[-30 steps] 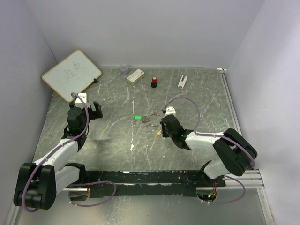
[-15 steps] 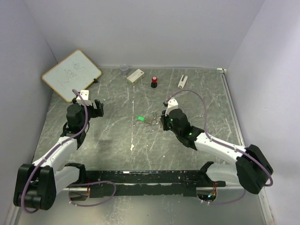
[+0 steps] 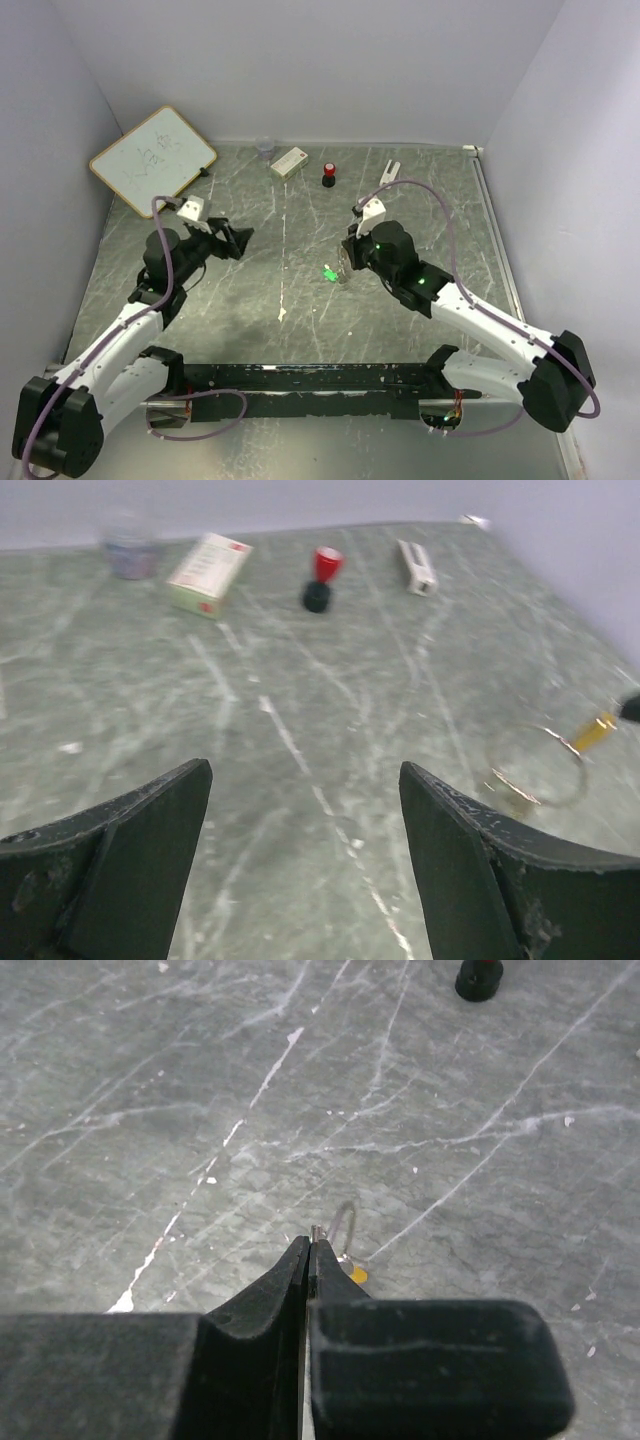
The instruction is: Remove the keys from the keyring
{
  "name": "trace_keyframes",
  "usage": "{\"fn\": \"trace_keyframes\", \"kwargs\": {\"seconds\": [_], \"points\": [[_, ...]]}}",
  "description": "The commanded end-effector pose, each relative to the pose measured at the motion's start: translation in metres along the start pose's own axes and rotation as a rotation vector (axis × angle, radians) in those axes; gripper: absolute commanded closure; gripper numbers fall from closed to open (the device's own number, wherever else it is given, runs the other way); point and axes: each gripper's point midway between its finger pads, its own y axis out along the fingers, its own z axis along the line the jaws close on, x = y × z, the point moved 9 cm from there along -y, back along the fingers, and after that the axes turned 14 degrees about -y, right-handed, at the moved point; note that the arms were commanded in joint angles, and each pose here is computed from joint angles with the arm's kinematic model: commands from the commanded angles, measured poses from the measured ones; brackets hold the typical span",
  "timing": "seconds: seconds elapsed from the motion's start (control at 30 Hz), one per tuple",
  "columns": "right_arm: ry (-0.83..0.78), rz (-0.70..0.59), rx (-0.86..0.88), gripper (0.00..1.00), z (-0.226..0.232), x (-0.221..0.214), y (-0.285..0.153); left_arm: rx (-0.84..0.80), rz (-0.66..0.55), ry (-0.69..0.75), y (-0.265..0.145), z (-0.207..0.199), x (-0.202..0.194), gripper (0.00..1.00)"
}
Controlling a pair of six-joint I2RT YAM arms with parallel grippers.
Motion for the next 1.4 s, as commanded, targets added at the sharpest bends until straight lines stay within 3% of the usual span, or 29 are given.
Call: {"fn": "trace_keyframes", "kwargs": {"seconds": [0.0,0.17,0.37,0.77,0.97,1.37], "points": [[-0.011,-0.087,0.037,1.0,-0.001,0.028,-0.016,-0.183,0.069,0.004,0.006,-0.04,-0.009,0.14],[-0.009,-0.135,0.062,1.0,-0.001,0.044,-0.025,-0.298,0.156,0.047,0.012,-0.074,-0.03,0.15],[-0.017,-0.193,0.115,1.0,0.0,0.06,-0.038,-0.377,0.168,0.071,0.021,-0.095,-0.046,0.16],[0.001,-0.261,0.235,1.0,0.005,0.079,-0.067,-0.47,0.11,0.257,0.039,-0.13,-0.042,0.14],[0.006,-0.265,0.263,1.0,0.008,0.08,-0.072,-0.441,0.087,0.326,0.05,-0.137,-0.043,0.14],[0.011,-0.282,0.305,1.0,0.011,0.081,-0.077,-0.478,0.068,0.357,0.061,-0.146,-0.05,0.14]]}}
